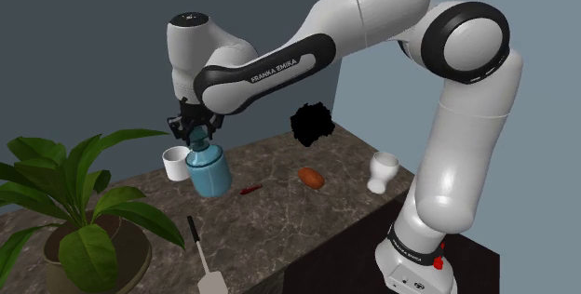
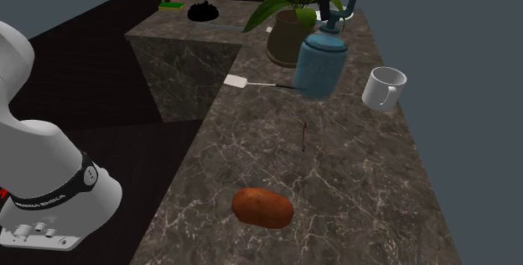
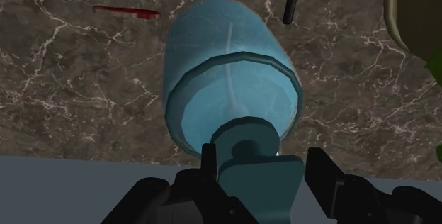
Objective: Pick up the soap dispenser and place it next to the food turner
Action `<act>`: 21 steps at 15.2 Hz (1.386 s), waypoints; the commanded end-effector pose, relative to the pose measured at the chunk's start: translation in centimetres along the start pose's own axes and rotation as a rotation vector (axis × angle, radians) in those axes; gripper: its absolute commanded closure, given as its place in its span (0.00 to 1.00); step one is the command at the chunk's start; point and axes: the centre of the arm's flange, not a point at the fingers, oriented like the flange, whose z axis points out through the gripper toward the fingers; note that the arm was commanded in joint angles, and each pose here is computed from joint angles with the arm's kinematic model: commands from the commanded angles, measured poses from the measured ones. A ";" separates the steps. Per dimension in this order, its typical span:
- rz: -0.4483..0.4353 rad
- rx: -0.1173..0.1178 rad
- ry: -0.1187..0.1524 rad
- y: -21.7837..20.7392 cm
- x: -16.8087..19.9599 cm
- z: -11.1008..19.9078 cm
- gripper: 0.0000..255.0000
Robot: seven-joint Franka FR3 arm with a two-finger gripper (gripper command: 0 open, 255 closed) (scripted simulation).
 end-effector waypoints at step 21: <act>0.001 0.001 0.001 -0.1 -1.6 5.4 0.00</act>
